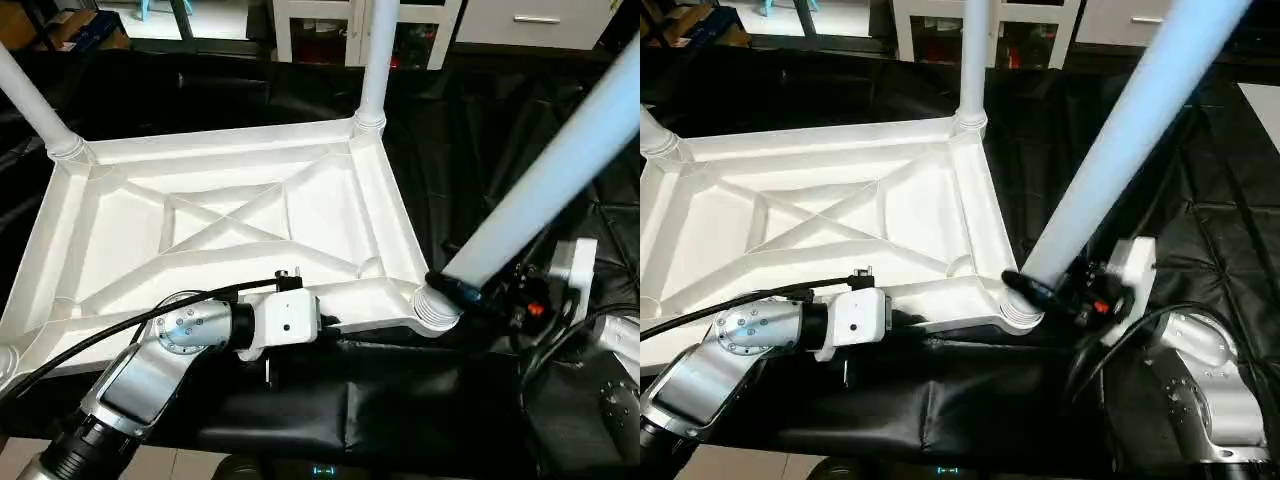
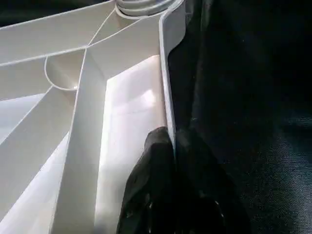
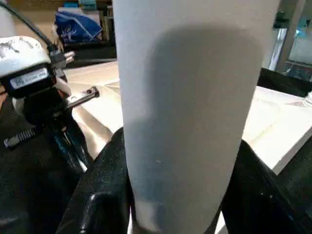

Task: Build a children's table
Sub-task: Insert table leg to table base

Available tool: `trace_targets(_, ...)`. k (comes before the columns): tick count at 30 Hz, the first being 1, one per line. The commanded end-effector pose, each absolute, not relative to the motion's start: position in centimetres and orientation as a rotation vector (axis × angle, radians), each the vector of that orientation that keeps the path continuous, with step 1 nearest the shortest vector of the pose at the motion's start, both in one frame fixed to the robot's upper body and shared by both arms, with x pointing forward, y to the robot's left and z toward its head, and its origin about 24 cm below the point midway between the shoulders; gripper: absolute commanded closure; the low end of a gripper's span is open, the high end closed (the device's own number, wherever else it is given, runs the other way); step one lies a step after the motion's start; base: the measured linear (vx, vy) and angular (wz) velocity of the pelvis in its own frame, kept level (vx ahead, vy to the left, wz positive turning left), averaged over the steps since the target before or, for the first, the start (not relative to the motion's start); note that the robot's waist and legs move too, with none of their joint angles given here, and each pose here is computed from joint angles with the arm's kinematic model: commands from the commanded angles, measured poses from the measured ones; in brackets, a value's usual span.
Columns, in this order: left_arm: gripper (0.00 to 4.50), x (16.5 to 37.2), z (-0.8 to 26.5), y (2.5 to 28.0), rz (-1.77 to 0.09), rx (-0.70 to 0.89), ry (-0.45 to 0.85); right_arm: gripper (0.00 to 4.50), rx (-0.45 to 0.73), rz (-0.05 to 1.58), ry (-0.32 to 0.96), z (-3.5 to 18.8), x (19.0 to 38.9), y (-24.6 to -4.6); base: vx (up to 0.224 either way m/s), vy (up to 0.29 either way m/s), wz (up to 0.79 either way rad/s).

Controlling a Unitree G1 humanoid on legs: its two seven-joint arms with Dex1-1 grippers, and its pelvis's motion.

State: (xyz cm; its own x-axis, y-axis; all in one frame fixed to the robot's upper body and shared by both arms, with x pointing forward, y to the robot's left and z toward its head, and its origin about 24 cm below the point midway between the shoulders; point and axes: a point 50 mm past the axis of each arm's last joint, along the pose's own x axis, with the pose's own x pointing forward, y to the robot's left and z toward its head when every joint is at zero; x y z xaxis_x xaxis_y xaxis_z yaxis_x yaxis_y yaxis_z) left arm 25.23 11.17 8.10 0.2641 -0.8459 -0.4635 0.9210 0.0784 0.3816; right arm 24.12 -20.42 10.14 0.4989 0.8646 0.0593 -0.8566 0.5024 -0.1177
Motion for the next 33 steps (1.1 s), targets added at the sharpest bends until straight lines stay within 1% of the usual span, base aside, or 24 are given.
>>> trace_targets(1, 4.50, 24.7, 5.8, 11.3, -1.341, 0.647, 0.243, 2.65, -0.033, 1.096, 0.150, 5.4, 22.4, -19.9, 0.000, 0.000, 0.00)
trace_targets(5, 4.50, 24.8, 5.8, 11.3, -1.340, 0.647, 0.243, 2.65, -0.037, 1.113, 0.177, 4.9, 22.0, -19.6, 0.000, 0.000, 0.00)
trace_targets(10, 4.50, 24.8, 5.8, 11.3, -1.339, 0.648, 0.244, 2.65, -0.019, 1.113, 0.225, 4.2, 21.7, -19.6, 0.000, 0.000, 0.00)
trace_targets(12, 4.50, 24.8, 5.8, 11.3, -1.339, 0.648, 0.244, 2.65, 0.018, 1.087, 0.237, 4.0, 21.7, -19.7, 0.000, 0.000, 0.00)
trace_targets(13, 4.50, 24.8, 5.8, 11.3, -1.339, 0.647, 0.244, 2.65, 0.069, 1.049, 0.254, 3.7, 21.8, -19.9, 0.000, 0.000, 0.00)
trace_targets(19, 4.50, 24.8, 5.8, 11.3, -1.342, 0.648, 0.244, 2.65, 0.027, 1.047, 0.297, 3.1, 21.5, -19.9, 0.000, 0.000, 0.00)
trace_targets(21, 4.50, 24.8, 5.7, 11.3, -1.344, 0.647, 0.244, 2.65, 0.011, 1.026, 0.308, 2.8, 21.6, -19.8, 0.000, 0.000, 0.00)
trace_targets(24, 4.50, 24.9, 5.6, 11.3, -1.337, 0.668, 0.255, 2.66, -0.015, 0.943, 0.286, 2.9, 22.5, -19.6, 0.000, 0.000, 0.00)
trace_targets(33, 4.50, 26.2, 5.7, 10.8, -1.225, 0.664, 0.259, 2.66, 0.000, 0.790, 0.253, 2.8, 23.5, -18.5, 0.000, 0.000, 0.00)
